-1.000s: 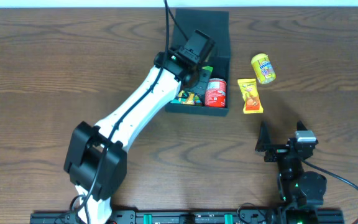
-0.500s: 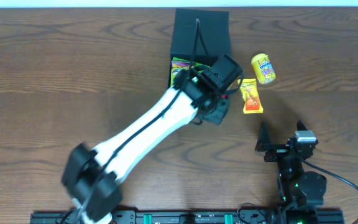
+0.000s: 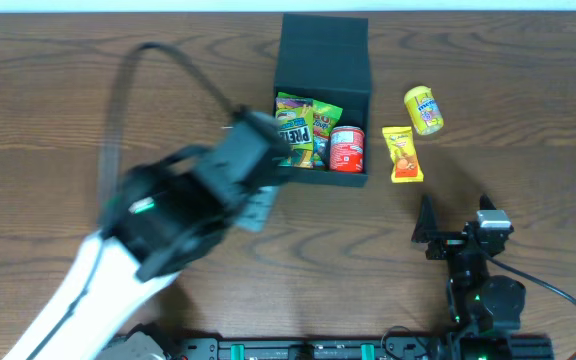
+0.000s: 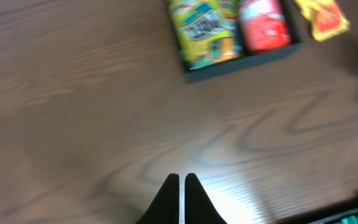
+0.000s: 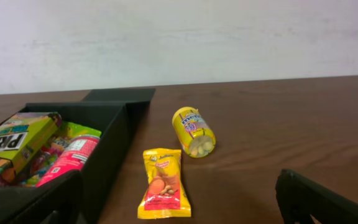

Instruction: Pack container

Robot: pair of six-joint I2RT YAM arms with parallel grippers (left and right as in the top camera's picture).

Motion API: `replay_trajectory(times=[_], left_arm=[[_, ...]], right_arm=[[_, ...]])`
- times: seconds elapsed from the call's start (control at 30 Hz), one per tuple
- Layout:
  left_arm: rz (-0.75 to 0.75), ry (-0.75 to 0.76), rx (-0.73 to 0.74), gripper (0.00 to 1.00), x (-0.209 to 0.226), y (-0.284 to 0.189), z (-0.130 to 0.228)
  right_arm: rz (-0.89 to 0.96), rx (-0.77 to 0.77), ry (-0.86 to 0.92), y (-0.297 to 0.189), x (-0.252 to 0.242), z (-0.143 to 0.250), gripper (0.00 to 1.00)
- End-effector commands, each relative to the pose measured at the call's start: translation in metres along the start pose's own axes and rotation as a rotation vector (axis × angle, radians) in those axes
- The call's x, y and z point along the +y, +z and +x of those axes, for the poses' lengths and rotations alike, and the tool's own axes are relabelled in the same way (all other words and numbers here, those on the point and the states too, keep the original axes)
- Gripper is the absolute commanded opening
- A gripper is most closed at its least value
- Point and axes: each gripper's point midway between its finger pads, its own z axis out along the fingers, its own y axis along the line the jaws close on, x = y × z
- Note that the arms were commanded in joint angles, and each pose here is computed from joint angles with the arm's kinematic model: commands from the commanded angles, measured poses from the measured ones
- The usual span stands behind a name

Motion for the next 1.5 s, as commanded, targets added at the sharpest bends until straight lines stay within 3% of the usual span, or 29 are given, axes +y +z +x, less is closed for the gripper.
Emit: replay_trajectory(times=[0.0, 0.1, 0.2, 0.23, 0.33, 0.37, 0.57, 0.77, 0.83, 0.93, 1.23, 1.47], left_arm=[[-0.073, -0.120, -0.087, 0.06, 0.045, -0.034, 0.008], [-0.159, -0.248, -0.139, 0.07, 0.085, -0.057, 0.026], [-0.212, -0.353, -0.192, 0.27, 0.110, -0.069, 0.042], [-0.224, -0.373, -0.202, 0.36, 0.114, -0.069, 0.047], [-0.244, -0.382, -0.194, 0.92, 0.119, -0.055, 0.059], [-0.248, -0.361, -0.179, 0.95, 0.119, -0.046, 0.063], [-0.262, -0.337, -0.110, 0.95, 0.114, 0.017, 0.069], [-0.400, -0.342, -0.078, 0.95, 0.131, 0.052, 0.067], [-0.530, -0.455, -0.086, 0.95, 0.150, 0.053, 0.069], [-0.668, -0.767, -0.123, 0.95, 0.172, 0.052, 0.084], [-0.457, -0.717, 0.067, 0.95, 0.175, 0.100, 0.082], [-0.390, -0.865, 0.195, 0.95, 0.207, 0.120, 0.108]], right_arm=[[0.000, 0.003, 0.049, 0.000, 0.000, 0.000, 0.99], [0.011, 0.036, 0.050, -0.004, -0.001, -0.002, 0.99], [0.106, 0.071, 0.047, -0.015, -0.015, -0.014, 0.99], [0.138, 0.073, 0.046, -0.020, -0.020, -0.021, 0.99], [0.201, 0.054, 0.042, -0.036, -0.027, -0.054, 0.99], [0.203, 0.054, 0.044, -0.040, -0.027, -0.064, 0.99], [0.216, 0.153, 0.103, -0.043, -0.022, -0.099, 0.99], [0.211, 0.452, 0.098, -0.021, -0.014, -0.101, 0.99], [0.192, 0.591, 0.104, -0.014, -0.008, -0.099, 0.99], [0.169, 0.782, 0.119, -0.008, 0.000, -0.091, 0.99], [-0.020, 1.017, 0.199, 0.036, 0.034, -0.058, 0.99], [0.012, 1.147, 0.247, 0.054, 0.032, -0.021, 0.99]])
